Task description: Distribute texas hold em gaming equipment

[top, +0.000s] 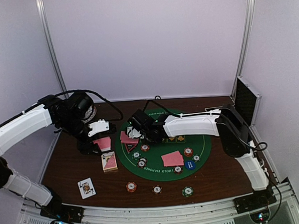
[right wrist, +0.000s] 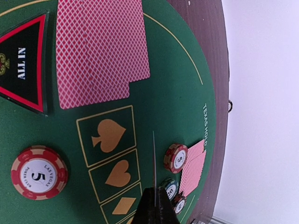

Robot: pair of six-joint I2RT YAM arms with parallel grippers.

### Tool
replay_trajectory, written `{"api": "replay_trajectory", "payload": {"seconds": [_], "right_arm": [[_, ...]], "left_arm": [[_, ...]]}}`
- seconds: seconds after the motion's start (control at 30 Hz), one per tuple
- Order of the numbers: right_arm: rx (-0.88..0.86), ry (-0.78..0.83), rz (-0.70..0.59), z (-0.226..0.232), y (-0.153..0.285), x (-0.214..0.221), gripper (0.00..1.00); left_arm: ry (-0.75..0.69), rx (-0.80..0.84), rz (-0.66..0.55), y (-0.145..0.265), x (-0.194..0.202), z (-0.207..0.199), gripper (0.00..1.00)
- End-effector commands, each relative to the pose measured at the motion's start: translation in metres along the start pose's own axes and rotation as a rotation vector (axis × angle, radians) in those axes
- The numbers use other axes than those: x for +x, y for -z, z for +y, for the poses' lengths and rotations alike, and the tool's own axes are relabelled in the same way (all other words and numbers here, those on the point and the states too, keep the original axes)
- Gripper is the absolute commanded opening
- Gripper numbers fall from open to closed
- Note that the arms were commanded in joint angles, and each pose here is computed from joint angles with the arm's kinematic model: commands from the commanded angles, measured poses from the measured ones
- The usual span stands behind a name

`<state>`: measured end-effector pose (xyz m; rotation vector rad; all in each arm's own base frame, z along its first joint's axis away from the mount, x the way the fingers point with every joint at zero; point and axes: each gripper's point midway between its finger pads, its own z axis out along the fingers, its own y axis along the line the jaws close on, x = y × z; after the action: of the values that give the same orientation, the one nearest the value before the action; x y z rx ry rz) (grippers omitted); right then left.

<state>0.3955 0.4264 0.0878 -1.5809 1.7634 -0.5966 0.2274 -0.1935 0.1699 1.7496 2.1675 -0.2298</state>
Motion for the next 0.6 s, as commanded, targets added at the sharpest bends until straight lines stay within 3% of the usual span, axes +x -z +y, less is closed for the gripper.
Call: {"api": "replay_trajectory", "payload": {"seconds": [0.0, 0.37, 0.4, 0.5, 0.57], "right_arm": [[0.069, 0.067, 0.029, 0.002, -0.019, 0.004, 0.0], [0.034, 0.099, 0.077, 0.023, -0.034, 0.015, 0.0], [0.019, 0.104, 0.082, 0.027, -0.034, 0.018, 0.05], [-0.021, 0.086, 0.08, 0.034, -0.03, 0.023, 0.34], [-0.024, 0.055, 0.068, 0.03, -0.025, 0.022, 0.41]], "left_arm": [[-0.022, -0.018, -0.027, 0.009, -0.004, -0.001, 0.21], [-0.024, -0.011, -0.02, 0.006, -0.003, -0.001, 0.21], [-0.026, -0.012, -0.021, 0.007, -0.003, -0.001, 0.21], [-0.026, -0.013, -0.025, 0.008, -0.005, 0.0, 0.21], [-0.028, -0.015, -0.029, 0.009, -0.006, 0.0, 0.21]]}}
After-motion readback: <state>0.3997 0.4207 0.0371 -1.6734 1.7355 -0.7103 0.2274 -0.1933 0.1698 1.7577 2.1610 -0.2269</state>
